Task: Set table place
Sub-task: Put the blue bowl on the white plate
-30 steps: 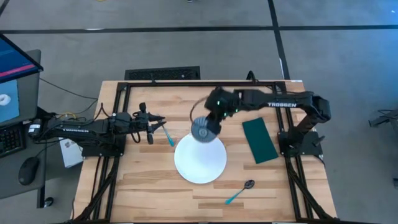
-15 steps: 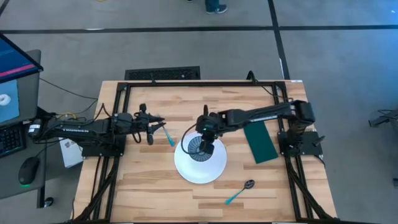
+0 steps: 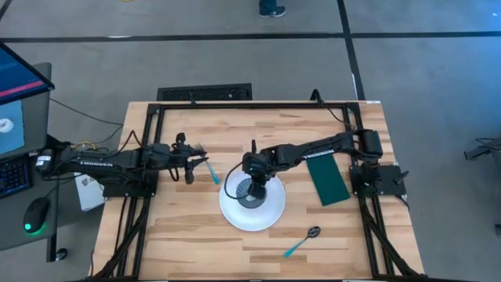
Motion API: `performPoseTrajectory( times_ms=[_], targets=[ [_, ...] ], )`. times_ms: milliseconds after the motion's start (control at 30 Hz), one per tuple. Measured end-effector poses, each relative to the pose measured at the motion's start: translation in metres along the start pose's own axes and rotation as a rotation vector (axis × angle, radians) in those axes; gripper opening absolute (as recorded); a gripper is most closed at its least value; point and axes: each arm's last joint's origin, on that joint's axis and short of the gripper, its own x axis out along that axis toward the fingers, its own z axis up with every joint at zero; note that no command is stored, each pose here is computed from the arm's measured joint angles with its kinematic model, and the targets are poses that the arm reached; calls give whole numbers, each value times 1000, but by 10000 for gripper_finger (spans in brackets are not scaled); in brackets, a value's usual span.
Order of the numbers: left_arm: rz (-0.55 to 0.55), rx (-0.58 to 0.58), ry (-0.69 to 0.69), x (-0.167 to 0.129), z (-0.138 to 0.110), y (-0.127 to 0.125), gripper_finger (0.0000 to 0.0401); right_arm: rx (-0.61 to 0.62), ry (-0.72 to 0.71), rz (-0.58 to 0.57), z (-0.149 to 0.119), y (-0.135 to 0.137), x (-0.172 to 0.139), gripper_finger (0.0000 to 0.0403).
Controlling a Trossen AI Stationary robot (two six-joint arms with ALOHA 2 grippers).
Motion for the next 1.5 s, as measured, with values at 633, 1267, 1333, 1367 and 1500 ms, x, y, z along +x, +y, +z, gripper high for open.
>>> performPoseTrajectory(
  times_ms=[633,1267,1333,1367,1500],
  targets=[
    [0,2,8,2,-1,0,87,-8,10,-52,-3,3,5,51],
    [1,-6,7,2,-1,0,87,-10,40,-63,-6,2,5,58],
    [1,-6,7,2,-1,0,87,-10,41,-63,-6,2,5,58],
    [1,-6,7,2,-1,0,87,-10,41,-63,-6,2,5,58],
    [1,-6,7,2,-1,0,87,-10,41,-63,-6,2,5,58]
  ],
)
